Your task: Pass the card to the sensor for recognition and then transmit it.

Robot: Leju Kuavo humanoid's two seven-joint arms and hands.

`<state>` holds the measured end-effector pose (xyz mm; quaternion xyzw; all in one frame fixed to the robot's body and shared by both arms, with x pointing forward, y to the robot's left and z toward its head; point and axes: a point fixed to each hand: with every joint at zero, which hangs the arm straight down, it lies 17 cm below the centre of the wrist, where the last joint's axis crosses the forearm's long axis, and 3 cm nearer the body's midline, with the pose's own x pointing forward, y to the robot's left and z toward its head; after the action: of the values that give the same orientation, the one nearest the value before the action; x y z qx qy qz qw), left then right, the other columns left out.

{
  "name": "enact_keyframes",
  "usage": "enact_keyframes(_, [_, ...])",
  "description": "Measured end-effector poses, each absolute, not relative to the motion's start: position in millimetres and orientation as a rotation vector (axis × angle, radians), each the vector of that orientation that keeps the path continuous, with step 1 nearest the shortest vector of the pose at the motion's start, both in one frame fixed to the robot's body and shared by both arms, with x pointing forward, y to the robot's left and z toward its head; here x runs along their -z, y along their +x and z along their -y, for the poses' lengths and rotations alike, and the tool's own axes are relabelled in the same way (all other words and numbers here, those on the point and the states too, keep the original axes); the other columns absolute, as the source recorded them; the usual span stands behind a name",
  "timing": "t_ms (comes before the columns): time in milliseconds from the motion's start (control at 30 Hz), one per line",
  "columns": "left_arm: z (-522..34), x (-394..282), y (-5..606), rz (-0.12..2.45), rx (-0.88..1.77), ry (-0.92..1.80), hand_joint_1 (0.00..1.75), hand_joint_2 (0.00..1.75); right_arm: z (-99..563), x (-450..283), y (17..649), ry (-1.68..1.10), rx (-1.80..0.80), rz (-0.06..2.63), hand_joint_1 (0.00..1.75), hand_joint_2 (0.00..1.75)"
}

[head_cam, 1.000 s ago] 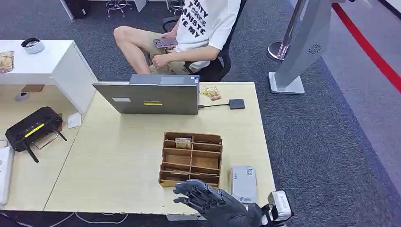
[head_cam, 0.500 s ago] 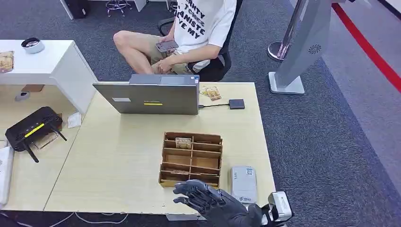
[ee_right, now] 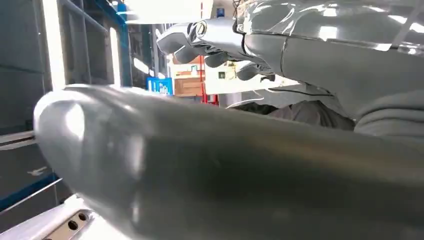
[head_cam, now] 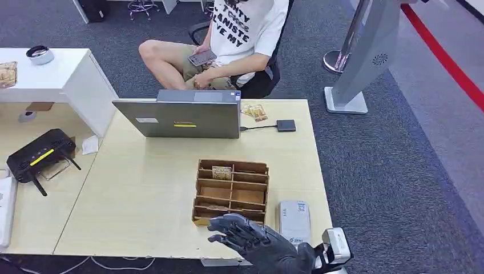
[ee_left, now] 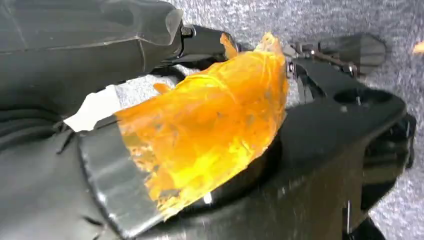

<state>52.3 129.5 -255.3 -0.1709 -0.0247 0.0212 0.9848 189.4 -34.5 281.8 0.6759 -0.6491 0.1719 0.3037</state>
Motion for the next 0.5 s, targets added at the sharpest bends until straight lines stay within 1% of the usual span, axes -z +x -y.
enact_keyframes(33, [-129, 255, 52, 0.049, -0.042, -0.343, 1.75, 0.00, 34, -282, 189, 1.791, -0.456, 1.719, 0.00, 0.00])
enact_keyframes(100, [-132, 256, 52, 0.048, -0.043, -0.336, 1.75, 0.00, 34, -282, 189, 1.792, -0.456, 1.719, 0.00, 0.00])
enact_keyframes(133, [-134, 257, 52, 0.049, -0.044, -0.332, 0.02, 0.00, 34, -282, 189, 1.792, -0.456, 1.719, 0.00, 0.00])
enact_keyframes(167, [-135, 257, 52, 0.049, -0.044, -0.331, 1.43, 0.00, 34, -282, 189, 1.792, -0.456, 1.719, 0.00, 0.00])
enact_keyframes(200, [-135, 257, 52, 0.049, -0.043, -0.332, 1.43, 0.00, 34, -282, 189, 1.792, -0.456, 1.719, 0.00, 0.00])
enact_keyframes(233, [-137, 257, 52, 0.049, -0.044, -0.328, 1.75, 0.00, 34, -282, 189, 1.793, -0.456, 1.719, 0.00, 0.00])
enact_keyframes(300, [-139, 258, 52, 0.050, -0.044, -0.323, 1.75, 0.00, 34, -282, 189, 1.792, -0.456, 1.718, 0.00, 0.00])
enact_keyframes(333, [-141, 258, 52, 0.050, -0.044, -0.321, 0.61, 0.00, 34, -282, 189, 1.792, -0.456, 1.718, 0.00, 0.00])
enact_keyframes(367, [-142, 259, 53, 0.051, -0.045, -0.319, 0.58, 0.00, 34, -282, 189, 1.792, -0.456, 1.718, 0.00, 0.00])
enact_keyframes(400, [-142, 258, 53, 0.053, -0.044, -0.321, 0.58, 0.00, 34, -282, 189, 1.792, -0.456, 1.718, 0.00, 0.00])
enact_keyframes(433, [-142, 258, 53, 0.053, -0.044, -0.322, 1.75, 0.00, 34, -282, 189, 1.793, -0.456, 1.718, 0.00, 0.00])
enact_keyframes(500, [-142, 258, 53, 0.053, -0.044, -0.322, 1.75, 0.00, 34, -282, 189, 1.792, -0.456, 1.718, 0.00, 0.00])
